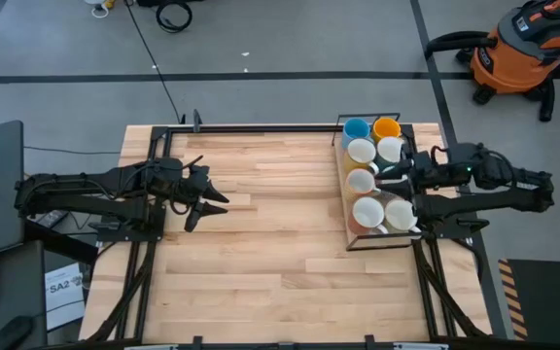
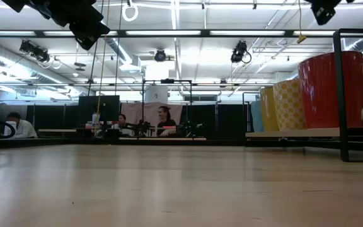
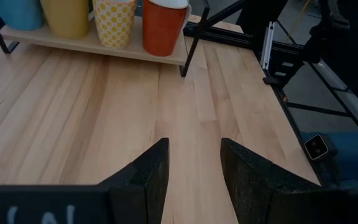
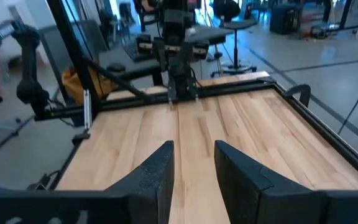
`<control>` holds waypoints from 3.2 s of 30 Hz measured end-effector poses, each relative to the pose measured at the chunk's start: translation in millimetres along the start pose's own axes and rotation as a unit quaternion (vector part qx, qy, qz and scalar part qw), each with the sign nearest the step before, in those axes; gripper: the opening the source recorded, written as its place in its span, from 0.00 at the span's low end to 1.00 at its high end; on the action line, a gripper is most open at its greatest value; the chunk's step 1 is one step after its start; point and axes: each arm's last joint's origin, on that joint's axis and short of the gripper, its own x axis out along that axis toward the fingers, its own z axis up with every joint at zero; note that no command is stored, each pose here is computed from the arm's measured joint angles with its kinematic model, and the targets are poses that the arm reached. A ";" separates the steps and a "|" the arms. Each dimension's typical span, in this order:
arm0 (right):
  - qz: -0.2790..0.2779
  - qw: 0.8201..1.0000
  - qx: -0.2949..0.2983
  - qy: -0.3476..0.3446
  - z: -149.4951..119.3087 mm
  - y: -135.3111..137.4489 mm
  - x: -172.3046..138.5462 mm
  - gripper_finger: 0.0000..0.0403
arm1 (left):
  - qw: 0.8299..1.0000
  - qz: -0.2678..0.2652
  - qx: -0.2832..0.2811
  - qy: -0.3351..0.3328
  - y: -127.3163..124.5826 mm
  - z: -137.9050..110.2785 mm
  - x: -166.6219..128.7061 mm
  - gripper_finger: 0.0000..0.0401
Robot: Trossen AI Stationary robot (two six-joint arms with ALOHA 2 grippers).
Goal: Place coffee mugs
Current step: Return to Home Position
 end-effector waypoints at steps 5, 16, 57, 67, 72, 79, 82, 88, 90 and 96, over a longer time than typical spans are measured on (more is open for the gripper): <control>0.007 0.999 -0.001 -0.051 -21.4 -2.7 -4.9 0.30 | 1.000 0.000 0.000 0.000 0.0 0.0 0.0 0.38; 0.006 0.990 -0.002 -0.139 -60.3 -8.2 -16.3 0.30 | 1.000 0.000 0.000 0.000 0.0 -0.1 0.0 0.38; -0.057 0.988 0.006 -0.146 -147.7 -26.2 43.6 0.30 | 1.000 0.000 0.001 0.000 0.0 -0.1 0.0 0.38; -0.057 0.987 0.006 -0.149 -147.1 -26.1 43.5 0.30 | 1.000 0.000 0.000 0.001 0.0 -0.1 0.1 0.38; -0.056 0.987 0.007 -0.149 -147.2 -26.1 43.5 0.30 | 1.000 0.000 0.000 0.000 0.0 0.0 0.0 0.38; -0.056 0.987 0.007 -0.149 -147.2 -26.1 43.5 0.30 | 1.000 0.000 0.000 0.000 0.0 0.0 0.0 0.38; -0.056 0.987 0.007 -0.148 -147.2 -26.1 43.5 0.30 | 1.000 0.000 0.000 0.000 -0.1 0.0 0.0 0.38; -0.056 0.987 0.006 -0.148 -147.2 -26.1 43.5 0.30 | 0.999 0.004 0.033 -0.021 -0.3 3.8 -1.0 0.38; -0.056 0.987 0.006 -0.148 -147.2 -26.1 43.5 0.30 | 0.998 0.001 0.039 -0.043 -1.7 7.5 -4.8 0.38; -0.056 0.987 0.006 -0.148 -147.2 -26.1 43.5 0.30 | 0.989 -0.030 0.092 -0.116 -10.4 15.0 -33.0 0.38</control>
